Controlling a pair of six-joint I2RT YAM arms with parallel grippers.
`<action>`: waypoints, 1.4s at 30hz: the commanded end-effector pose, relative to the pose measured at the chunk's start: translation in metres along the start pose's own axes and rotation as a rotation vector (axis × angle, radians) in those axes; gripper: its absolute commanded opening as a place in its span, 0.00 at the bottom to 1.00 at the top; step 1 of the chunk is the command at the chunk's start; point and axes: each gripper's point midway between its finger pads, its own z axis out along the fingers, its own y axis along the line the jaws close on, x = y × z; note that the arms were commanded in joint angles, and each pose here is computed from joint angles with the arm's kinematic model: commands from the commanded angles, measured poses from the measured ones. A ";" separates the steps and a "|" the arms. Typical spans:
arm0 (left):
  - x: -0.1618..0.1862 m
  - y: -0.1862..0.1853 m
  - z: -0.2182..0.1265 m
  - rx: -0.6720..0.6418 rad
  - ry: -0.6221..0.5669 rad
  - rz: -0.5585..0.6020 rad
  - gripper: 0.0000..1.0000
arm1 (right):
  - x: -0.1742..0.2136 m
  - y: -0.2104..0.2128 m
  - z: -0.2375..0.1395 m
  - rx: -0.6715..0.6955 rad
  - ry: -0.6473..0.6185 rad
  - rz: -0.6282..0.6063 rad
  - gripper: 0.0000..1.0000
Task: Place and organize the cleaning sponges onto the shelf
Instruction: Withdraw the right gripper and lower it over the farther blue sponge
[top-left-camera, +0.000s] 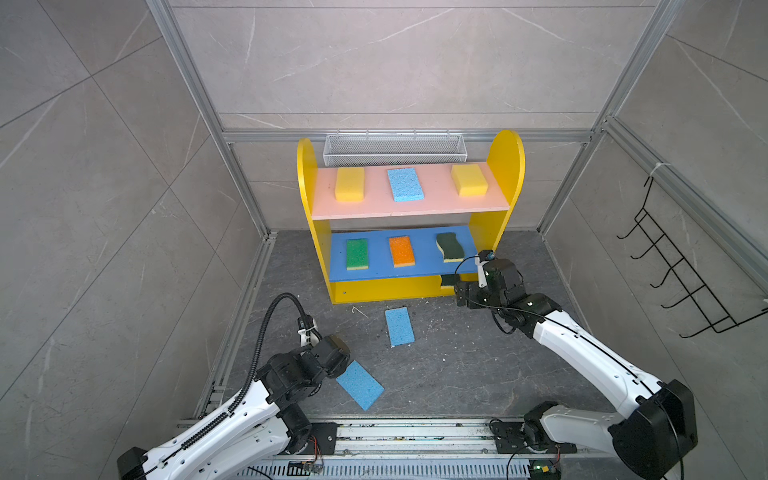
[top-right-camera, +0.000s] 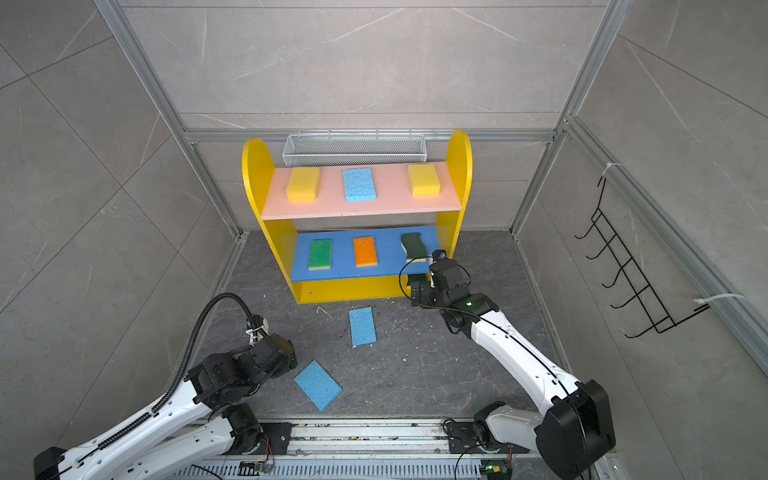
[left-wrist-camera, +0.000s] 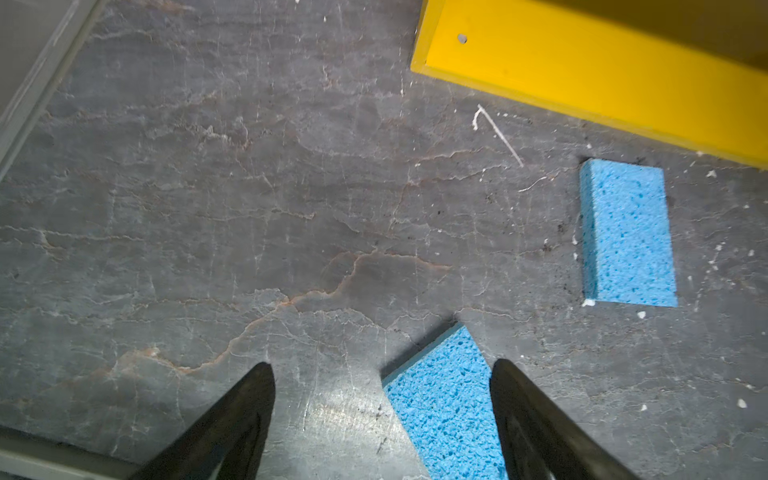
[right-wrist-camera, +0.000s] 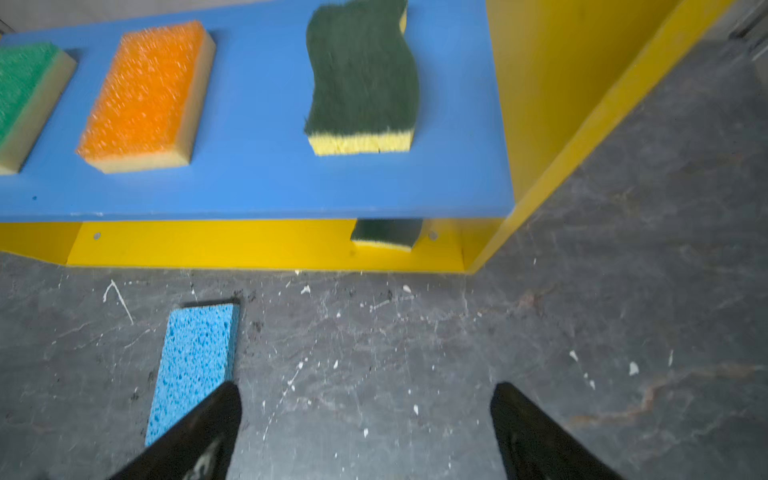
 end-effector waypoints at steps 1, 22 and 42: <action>0.020 0.004 0.008 -0.015 0.076 -0.036 0.84 | 0.033 0.001 -0.002 -0.036 0.078 0.068 0.95; 0.040 -0.025 0.033 0.083 0.126 -0.098 0.84 | 0.103 0.064 0.018 -0.228 0.164 0.116 0.92; 0.040 0.005 0.013 0.104 0.097 -0.171 0.85 | 0.132 0.169 0.071 -0.145 0.170 -0.145 0.92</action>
